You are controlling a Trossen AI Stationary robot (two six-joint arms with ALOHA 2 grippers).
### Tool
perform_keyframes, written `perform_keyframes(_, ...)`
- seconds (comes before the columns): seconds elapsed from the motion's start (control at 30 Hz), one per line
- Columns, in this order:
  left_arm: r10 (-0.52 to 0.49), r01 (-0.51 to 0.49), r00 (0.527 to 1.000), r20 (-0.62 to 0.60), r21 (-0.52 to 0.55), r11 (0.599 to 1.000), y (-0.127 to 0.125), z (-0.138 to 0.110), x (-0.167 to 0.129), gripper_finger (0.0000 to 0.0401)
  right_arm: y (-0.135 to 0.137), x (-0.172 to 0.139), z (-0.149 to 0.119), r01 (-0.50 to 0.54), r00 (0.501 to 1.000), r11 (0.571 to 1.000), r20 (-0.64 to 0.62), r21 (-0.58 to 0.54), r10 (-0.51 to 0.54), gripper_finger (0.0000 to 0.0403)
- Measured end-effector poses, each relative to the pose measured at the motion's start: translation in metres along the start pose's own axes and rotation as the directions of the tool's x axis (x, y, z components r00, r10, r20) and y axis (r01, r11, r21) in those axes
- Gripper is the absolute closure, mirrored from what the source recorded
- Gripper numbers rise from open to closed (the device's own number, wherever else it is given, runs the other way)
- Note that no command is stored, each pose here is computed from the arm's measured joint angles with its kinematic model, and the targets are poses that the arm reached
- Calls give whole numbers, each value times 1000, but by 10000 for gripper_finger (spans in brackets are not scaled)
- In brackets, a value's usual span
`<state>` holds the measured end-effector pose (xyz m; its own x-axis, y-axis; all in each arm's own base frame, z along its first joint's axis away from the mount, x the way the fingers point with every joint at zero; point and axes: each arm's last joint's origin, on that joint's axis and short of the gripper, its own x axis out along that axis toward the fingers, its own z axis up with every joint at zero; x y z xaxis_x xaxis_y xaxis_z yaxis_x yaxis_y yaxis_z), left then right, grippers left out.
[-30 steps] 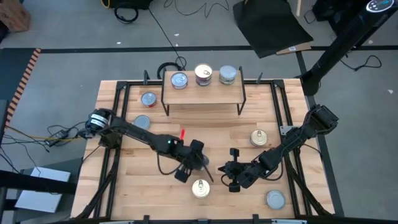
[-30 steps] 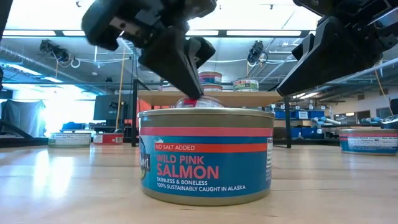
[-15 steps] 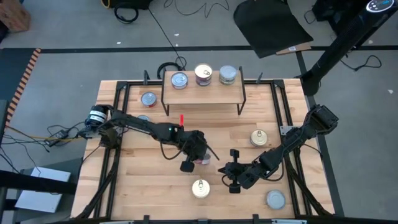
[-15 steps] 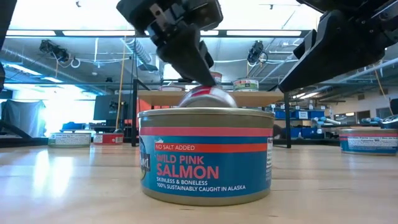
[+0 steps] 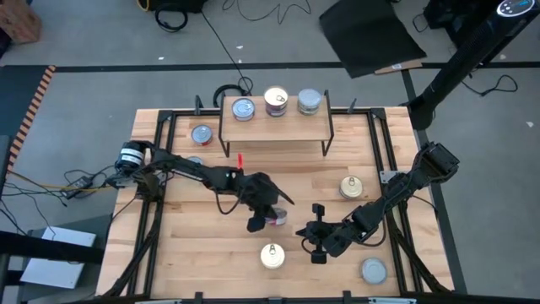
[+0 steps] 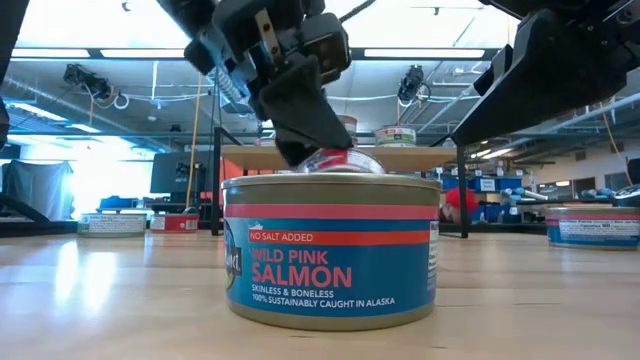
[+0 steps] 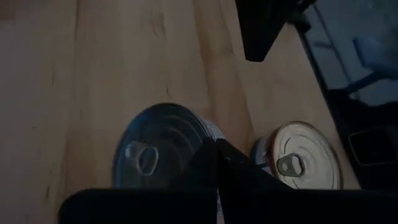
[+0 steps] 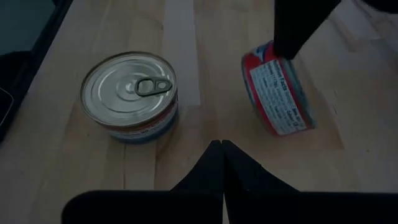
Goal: Stack canned seafood by type on shelf
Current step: Stack the red tuna can on top of the red tuna can on the shelf
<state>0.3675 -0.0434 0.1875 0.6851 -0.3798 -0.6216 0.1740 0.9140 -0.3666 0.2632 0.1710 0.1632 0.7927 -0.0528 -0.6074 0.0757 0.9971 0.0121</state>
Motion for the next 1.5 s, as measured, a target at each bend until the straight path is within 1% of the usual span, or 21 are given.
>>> perform_keyframes(0.13,-4,5,1000,17,-57,998,10,-10,1,401,0,0,0,-2,1000,1000,0,1,2,399)
perform_keyframes(0.23,7,-5,1000,30,-78,997,17,-9,-1,401,0,0,1,-5,1000,1000,6,4,5,399)
perform_keyframes(0.3,-2,6,999,40,-92,996,19,-8,-2,401,1,0,1,-9,1000,1000,11,8,8,399)
perform_keyframes(0.53,-22,29,994,105,-66,997,9,7,-21,401,2,0,2,-28,1000,1000,14,13,27,399)
perform_keyframes(0.6,0,6,994,107,-59,998,6,9,-29,401,2,0,3,-37,999,999,17,13,37,399)
perform_keyframes(0.67,52,-47,992,119,-43,998,5,11,-37,401,2,0,3,-37,999,999,15,12,37,399)
perform_keyframes(0.73,93,-90,990,104,-40,995,7,9,-42,401,2,0,3,-39,999,999,17,12,39,399)
perform_keyframes(0.8,109,-106,991,78,-43,993,10,6,-43,401,3,0,3,-44,999,999,23,16,44,399)
perform_keyframes(0.87,116,-115,992,54,-15,993,11,3,-42,401,3,0,4,-53,998,998,31,27,52,397)
perform_keyframes(0.97,108,-112,991,80,52,992,3,5,-43,401,2,1,7,-60,997,997,50,58,57,390)
perform_keyframes(1.0,108,-116,990,96,81,990,-1,5,-43,401,2,1,9,-63,997,996,57,66,60,386)
perform_keyframes(1.07,89,-115,979,185,137,984,-10,5,-44,401,1,2,11,-63,996,995,68,78,57,375)
perform_keyframes(1.2,40,-100,951,307,183,978,-20,-17,-49,401,-4,5,21,-39,997,995,70,93,33,346)
perform_keyframes(1.33,28,-117,911,412,192,974,-26,-46,-58,401,-12,8,35,11,999,996,38,94,-14,307)
perform_keyframes(1.43,20,-124,888,460,197,973,-31,-69,-64,401,-17,9,46,39,999,995,11,93,-40,272)
perform_keyframes(1.5,33,-146,870,493,193,970,-33,-83,-66,401,-19,9,53,36,999,996,-3,85,-36,248)
